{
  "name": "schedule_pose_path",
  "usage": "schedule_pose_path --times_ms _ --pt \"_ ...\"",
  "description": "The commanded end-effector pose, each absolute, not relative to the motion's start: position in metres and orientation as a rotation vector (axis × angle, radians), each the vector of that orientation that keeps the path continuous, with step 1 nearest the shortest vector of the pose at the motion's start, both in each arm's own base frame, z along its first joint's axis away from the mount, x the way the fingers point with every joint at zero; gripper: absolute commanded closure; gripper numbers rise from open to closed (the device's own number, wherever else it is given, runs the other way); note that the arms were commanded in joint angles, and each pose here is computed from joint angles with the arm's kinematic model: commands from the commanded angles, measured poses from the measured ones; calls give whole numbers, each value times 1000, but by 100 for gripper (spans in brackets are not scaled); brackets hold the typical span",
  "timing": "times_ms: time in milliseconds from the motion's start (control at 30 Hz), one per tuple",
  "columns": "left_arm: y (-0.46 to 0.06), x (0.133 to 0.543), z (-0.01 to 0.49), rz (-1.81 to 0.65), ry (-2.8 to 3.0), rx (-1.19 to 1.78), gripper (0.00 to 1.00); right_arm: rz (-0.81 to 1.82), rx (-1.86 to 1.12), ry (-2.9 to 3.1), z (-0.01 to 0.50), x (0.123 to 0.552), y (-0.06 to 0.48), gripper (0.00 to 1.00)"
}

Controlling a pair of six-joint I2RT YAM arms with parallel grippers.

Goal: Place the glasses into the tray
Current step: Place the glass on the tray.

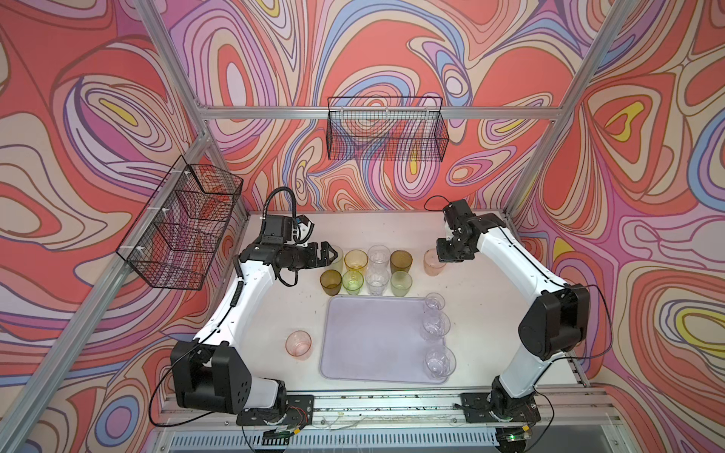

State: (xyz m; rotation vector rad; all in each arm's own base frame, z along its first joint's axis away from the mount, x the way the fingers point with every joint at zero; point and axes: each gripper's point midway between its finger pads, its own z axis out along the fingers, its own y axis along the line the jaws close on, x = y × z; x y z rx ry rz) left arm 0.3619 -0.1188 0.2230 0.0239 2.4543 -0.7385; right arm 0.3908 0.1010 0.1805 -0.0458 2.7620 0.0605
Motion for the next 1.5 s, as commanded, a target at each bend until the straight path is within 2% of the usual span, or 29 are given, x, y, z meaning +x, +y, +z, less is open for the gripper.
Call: schedule_pose_path --times_ms 0,367,733,1467 --pt "-120 361 223 -740 2466 35 5 140 -82 2768 194 373 107 100" --pt "-121 362 223 -740 2466 33 5 199 -224 2793 201 342 133 100" --pt "-122 362 223 -749 2468 34 5 241 -434 2813 183 317 165 100" --pt "-120 362 221 -738 2471 32 5 249 -621 2793 148 308 196 100"
